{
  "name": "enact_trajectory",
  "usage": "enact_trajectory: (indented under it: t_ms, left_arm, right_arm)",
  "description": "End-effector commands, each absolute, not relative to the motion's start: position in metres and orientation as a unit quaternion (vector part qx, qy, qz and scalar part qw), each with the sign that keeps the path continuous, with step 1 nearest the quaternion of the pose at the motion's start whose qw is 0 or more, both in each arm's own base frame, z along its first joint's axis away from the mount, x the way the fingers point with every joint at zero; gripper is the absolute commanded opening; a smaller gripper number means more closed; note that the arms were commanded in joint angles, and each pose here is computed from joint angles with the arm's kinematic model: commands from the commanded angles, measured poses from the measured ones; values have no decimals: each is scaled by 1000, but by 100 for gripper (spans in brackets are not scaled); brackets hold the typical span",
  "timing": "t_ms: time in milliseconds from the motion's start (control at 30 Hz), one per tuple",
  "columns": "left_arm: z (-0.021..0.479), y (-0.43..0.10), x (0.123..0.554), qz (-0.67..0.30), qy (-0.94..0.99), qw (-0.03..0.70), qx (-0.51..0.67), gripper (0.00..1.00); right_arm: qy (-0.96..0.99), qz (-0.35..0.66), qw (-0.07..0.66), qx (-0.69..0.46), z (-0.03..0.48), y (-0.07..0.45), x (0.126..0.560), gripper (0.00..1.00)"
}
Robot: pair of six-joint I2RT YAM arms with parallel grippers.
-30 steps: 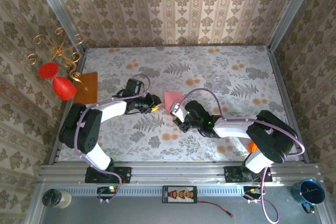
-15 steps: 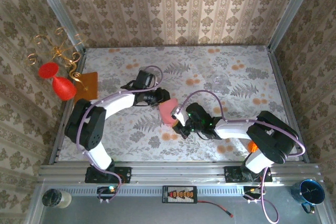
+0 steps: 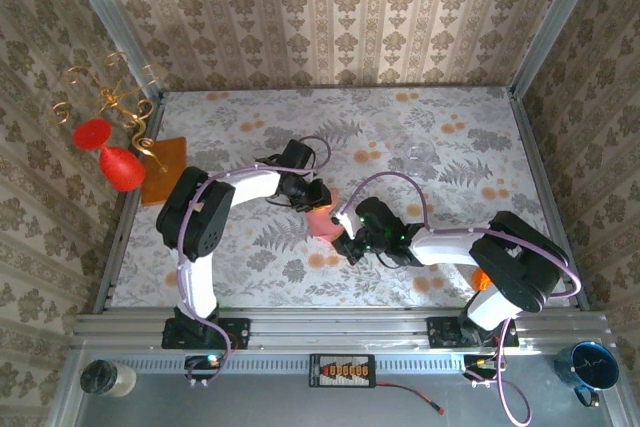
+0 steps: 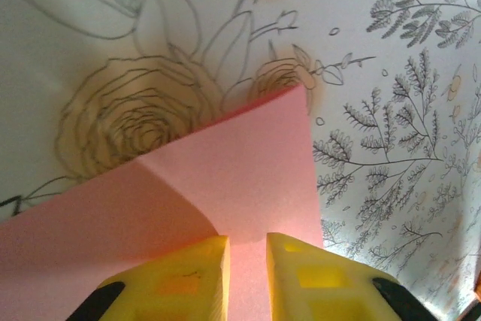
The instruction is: Fold a paper plane with a square sheet of paper (pick it up from the middle)
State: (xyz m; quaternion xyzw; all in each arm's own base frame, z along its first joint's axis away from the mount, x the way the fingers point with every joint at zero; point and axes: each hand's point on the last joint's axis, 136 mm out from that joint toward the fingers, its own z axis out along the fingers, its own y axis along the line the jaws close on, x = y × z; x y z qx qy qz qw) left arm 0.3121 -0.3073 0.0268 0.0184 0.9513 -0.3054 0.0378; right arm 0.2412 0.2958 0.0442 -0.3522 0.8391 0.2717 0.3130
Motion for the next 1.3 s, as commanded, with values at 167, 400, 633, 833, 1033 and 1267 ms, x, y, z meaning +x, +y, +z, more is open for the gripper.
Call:
enact_trajectory:
  t_ms: [167, 400, 633, 833, 1033, 1267]
  left_arm:
    - [3, -304, 296, -270, 961, -1, 53, 19]
    - [0, -308, 295, -269, 961, -8, 66, 18]
    - [-1, -311, 293, -274, 959, -12, 70, 18]
    - [2, -313, 294, -281, 957, -9, 72, 18]
    - [6, -316, 298, -284, 956, -5, 73, 18]
    - [10, -316, 298, -286, 956, -4, 65, 18]
  right_arm:
    - [881, 206, 325, -274, 46, 274, 272, 6]
    - [894, 180, 328, -247, 47, 268, 284, 5]
    - [901, 184, 315, -233, 41, 267, 284, 5]
    - [911, 187, 298, -216, 31, 265, 282, 5]
    - [914, 194, 286, -213, 24, 267, 283, 5]
    - [912, 206, 282, -216, 24, 271, 281, 5]
